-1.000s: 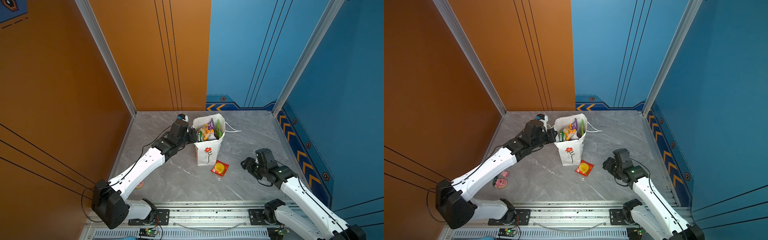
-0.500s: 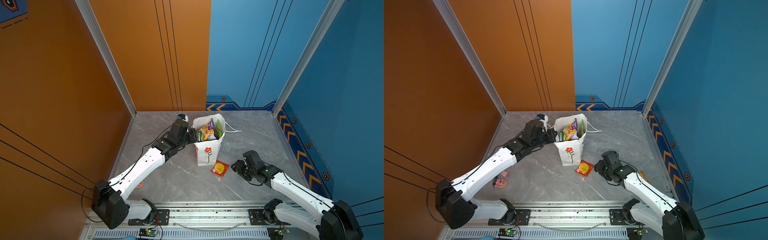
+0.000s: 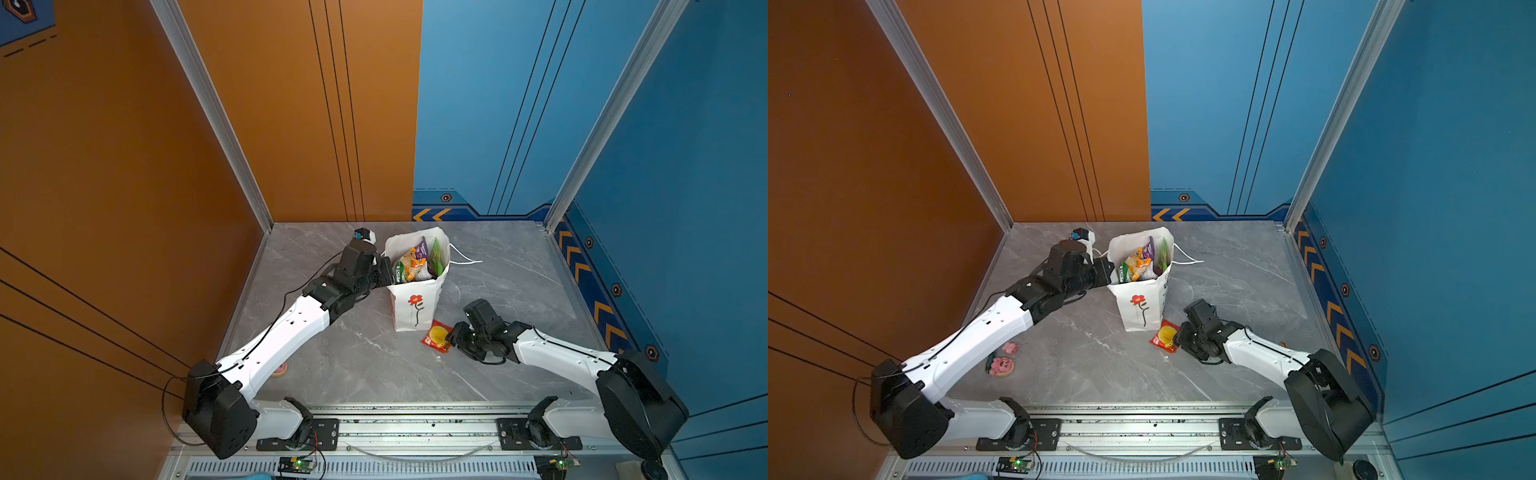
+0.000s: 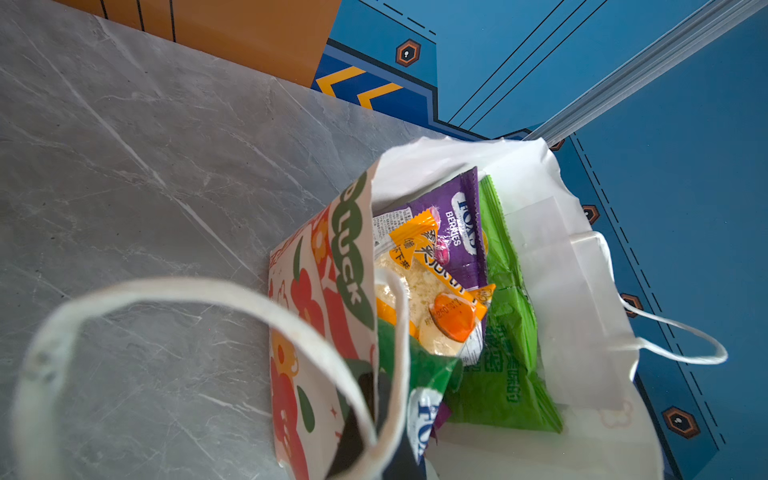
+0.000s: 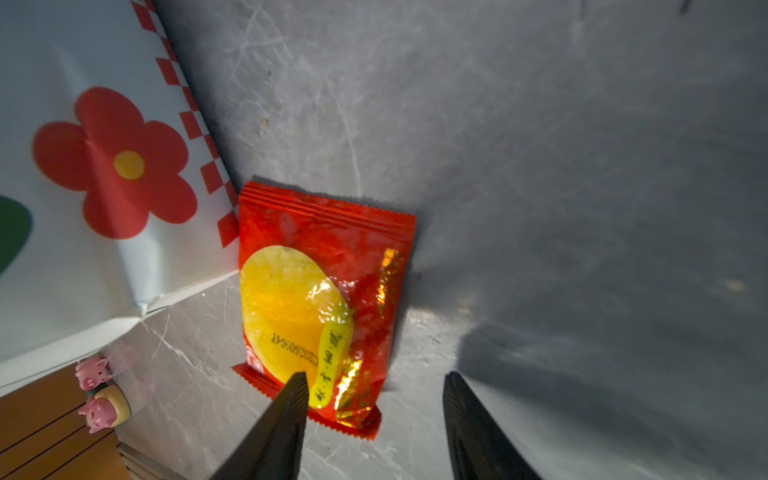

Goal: Place the snacks into the paper bag
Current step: 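Lower the right gripper onto the red-and-yellow packet and grasp it, then lift the red packet with the right gripper toward the paper bag, then carry the red packet over the bag opening and lower it inside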

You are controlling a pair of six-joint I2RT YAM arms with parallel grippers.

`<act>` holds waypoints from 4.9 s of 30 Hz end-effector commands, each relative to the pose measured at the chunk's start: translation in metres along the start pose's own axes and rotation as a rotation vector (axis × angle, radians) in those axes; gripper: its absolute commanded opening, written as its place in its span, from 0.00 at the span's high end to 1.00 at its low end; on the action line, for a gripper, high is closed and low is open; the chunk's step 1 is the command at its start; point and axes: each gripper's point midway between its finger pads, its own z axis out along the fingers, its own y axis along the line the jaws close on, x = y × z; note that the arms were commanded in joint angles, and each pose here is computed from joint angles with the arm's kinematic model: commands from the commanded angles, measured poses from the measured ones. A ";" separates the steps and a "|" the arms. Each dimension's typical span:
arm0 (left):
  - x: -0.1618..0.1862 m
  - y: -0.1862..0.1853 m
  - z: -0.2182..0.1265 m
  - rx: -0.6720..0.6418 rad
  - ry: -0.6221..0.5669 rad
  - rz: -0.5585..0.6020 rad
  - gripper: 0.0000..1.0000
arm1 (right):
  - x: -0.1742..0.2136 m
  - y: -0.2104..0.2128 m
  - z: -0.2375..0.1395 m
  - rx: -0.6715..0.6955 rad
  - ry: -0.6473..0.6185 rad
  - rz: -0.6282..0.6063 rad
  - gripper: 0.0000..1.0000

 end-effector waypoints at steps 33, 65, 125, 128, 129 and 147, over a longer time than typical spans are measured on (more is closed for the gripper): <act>-0.019 -0.010 -0.012 0.049 -0.070 0.002 1.00 | 0.005 0.015 0.017 -0.051 0.038 -0.004 0.96; -0.017 -0.020 -0.008 0.064 -0.056 0.017 1.00 | -0.100 -0.033 -0.118 -0.043 -0.239 0.061 0.95; -0.015 -0.044 -0.018 0.126 -0.054 0.101 1.00 | -0.116 0.238 -0.161 -0.205 -0.279 -0.536 0.95; -0.015 -0.044 -0.019 0.129 -0.052 0.103 1.00 | -0.116 0.236 -0.154 -0.179 -0.262 -0.548 0.95; -0.015 -0.044 -0.019 0.130 -0.051 0.103 1.00 | -0.117 0.235 -0.153 -0.171 -0.261 -0.551 0.95; -0.014 -0.045 -0.018 0.131 -0.053 0.109 1.00 | -0.111 0.234 -0.120 -0.060 -0.191 -0.624 0.87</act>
